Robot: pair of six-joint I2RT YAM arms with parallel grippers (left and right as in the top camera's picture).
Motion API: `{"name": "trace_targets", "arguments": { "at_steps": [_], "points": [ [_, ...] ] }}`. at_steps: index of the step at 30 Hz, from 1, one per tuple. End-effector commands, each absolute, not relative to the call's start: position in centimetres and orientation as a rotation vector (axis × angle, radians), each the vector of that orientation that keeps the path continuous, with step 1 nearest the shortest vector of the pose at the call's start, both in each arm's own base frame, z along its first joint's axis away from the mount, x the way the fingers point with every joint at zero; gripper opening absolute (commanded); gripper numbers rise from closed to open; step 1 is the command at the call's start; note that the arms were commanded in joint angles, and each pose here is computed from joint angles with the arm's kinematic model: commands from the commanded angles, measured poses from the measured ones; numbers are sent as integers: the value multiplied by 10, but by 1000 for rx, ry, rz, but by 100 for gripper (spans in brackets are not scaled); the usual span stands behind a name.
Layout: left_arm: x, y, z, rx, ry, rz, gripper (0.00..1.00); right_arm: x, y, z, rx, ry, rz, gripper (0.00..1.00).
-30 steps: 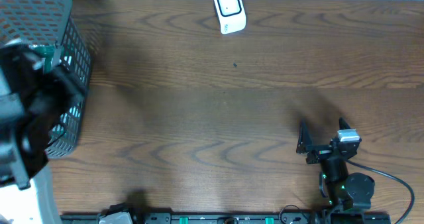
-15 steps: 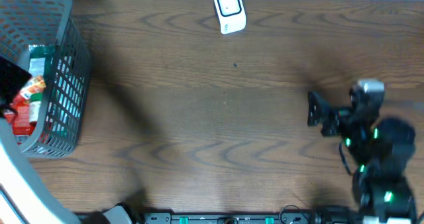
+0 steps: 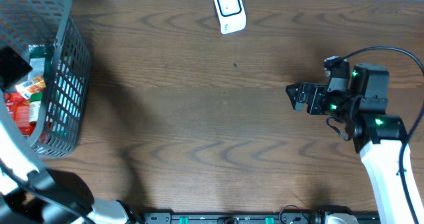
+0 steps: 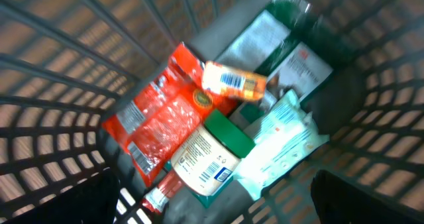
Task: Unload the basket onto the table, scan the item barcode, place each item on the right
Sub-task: 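Reach the left gripper into the basket toward the green-lidded jar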
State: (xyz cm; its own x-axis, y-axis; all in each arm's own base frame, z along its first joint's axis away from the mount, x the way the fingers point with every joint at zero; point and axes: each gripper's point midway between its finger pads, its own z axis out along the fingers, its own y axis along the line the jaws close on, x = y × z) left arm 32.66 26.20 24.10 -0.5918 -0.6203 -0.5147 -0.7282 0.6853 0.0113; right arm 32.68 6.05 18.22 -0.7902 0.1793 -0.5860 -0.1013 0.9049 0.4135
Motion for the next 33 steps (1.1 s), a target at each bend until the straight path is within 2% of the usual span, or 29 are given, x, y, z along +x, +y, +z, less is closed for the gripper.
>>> {"name": "trace_targets", "arguments": {
  "at_steps": [1, 11, 20, 27, 30, 33],
  "points": [
    [332, 266, 206, -1037, 2527, 274, 93, 330, 66, 180, 52, 2432, 616, 99],
    [332, 268, 131, -1005, 2773, 223, 92, 325, 71, 172, 54, 2471, 659, 99],
    [320, 259, 82, -994, 2936, 167, 92, 323, 71, 171, 57, 2481, 661, 99],
    [312, 255, 72, -1008, 2969, 156, 92, 321, 71, 170, 61, 2491, 662, 99],
    [311, 254, 72, -1010, 2977, 152, 82, 321, 71, 169, 61, 2492, 663, 99],
    [312, 255, 72, -1009, 2971, 156, 81, 321, 71, 169, 62, 2493, 663, 99]
  ]
}}
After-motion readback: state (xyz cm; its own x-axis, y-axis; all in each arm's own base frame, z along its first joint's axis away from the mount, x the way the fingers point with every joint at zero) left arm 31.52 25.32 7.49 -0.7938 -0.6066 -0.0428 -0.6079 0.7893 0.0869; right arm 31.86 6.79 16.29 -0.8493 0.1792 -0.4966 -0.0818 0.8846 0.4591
